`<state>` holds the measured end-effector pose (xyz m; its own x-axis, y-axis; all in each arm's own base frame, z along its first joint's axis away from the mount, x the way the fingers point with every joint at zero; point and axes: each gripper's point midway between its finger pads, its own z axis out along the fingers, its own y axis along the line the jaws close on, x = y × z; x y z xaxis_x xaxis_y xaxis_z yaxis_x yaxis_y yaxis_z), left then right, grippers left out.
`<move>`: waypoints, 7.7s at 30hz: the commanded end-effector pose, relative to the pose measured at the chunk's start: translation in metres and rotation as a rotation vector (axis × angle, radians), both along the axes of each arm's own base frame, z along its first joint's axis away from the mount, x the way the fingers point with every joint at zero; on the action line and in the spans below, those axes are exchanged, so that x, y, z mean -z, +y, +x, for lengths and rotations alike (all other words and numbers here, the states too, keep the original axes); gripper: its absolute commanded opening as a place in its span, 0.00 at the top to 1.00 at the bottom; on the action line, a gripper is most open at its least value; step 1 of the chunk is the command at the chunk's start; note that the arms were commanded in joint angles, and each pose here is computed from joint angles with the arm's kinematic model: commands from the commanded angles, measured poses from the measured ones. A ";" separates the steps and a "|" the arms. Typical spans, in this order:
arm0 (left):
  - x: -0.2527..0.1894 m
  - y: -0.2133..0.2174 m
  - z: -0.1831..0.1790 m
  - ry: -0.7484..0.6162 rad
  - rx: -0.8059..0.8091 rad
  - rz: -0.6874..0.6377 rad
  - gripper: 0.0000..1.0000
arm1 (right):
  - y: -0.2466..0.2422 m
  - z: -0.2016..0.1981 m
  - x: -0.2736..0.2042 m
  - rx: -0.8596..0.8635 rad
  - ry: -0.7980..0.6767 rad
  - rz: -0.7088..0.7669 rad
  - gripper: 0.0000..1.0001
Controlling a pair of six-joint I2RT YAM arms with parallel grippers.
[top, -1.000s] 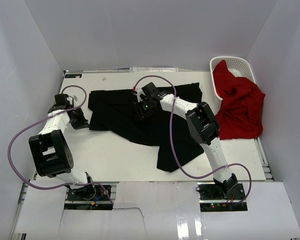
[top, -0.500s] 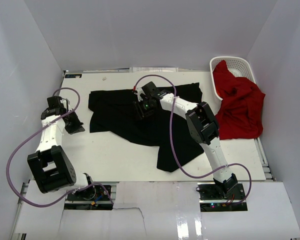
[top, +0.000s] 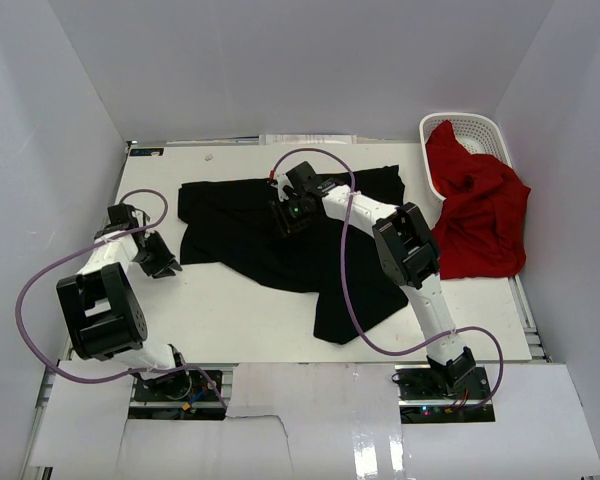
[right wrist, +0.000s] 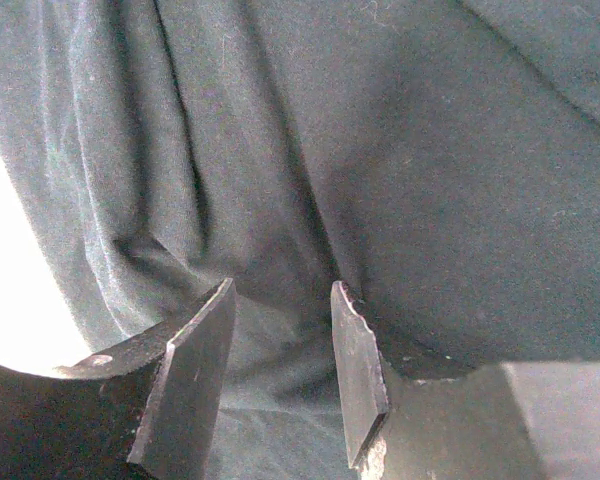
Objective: Fold and stack the t-shirts
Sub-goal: Fold the flattened tshirt in 1/3 of the way
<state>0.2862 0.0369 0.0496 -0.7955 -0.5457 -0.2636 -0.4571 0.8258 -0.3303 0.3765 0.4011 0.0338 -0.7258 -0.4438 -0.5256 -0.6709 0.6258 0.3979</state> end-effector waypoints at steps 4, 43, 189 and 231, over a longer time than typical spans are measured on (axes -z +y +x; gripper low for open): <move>0.009 0.028 0.024 -0.039 -0.053 0.121 0.65 | -0.025 -0.001 0.006 0.020 0.023 -0.076 0.50; 0.083 0.001 0.026 0.199 0.161 0.211 1.00 | -0.036 0.001 0.011 0.034 0.039 -0.087 0.50; -0.089 0.019 0.044 -0.370 -0.213 -0.128 0.65 | -0.030 0.090 -0.129 0.086 -0.129 0.227 0.13; -0.056 -0.008 0.319 -0.613 0.137 -0.090 0.51 | -0.136 0.174 -0.035 0.472 -0.048 0.099 0.92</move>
